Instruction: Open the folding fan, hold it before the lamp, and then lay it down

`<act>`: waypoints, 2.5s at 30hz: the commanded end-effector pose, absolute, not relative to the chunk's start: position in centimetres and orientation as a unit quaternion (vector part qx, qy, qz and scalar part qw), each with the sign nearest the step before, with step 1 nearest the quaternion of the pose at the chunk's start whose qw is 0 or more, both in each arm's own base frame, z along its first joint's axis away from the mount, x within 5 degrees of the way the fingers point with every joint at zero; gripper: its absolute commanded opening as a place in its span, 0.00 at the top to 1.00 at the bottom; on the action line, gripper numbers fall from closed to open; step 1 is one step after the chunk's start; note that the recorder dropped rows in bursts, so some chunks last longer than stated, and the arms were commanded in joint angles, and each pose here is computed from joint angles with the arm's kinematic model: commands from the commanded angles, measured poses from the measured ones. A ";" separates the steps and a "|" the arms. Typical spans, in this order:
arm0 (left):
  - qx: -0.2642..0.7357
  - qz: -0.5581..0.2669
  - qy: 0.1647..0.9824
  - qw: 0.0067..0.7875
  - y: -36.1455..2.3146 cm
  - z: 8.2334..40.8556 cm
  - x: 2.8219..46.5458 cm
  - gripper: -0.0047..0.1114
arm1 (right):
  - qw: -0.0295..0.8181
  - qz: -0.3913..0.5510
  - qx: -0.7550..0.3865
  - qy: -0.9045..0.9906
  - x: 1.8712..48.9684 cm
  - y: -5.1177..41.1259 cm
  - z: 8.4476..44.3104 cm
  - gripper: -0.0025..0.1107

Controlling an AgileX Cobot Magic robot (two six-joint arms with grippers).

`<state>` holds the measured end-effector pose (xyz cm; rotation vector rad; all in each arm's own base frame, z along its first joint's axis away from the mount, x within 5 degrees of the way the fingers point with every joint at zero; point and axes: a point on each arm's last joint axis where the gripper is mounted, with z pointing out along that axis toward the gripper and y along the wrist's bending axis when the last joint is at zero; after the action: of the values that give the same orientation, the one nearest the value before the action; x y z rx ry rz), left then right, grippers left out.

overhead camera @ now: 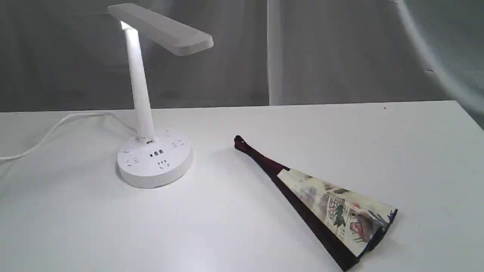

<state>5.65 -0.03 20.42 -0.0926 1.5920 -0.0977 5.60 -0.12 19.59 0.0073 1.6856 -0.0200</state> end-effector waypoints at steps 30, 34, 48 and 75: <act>-0.064 -0.077 0.683 0.723 -0.1 24.5 4.8 0.96 | 0.741 0.012 0.018 0.671 5.0 0.0 24.0 0.98; -0.065 -0.077 0.697 0.710 -0.1 26.1 4.0 0.96 | 0.744 0.012 0.017 0.667 4.3 0.0 26.3 0.98; -0.067 -0.075 0.748 0.656 -0.1 30.2 1.0 0.96 | 0.713 0.012 0.018 0.701 3.6 0.0 28.7 0.98; -0.015 -0.118 0.910 0.398 -1.9 30.0 12.1 0.95 | 0.542 0.042 0.043 0.838 14.2 0.1 32.1 0.98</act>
<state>11.37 -1.68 29.86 -0.0400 2.3247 -0.2694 13.43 0.06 31.88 0.0769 1.9777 0.0688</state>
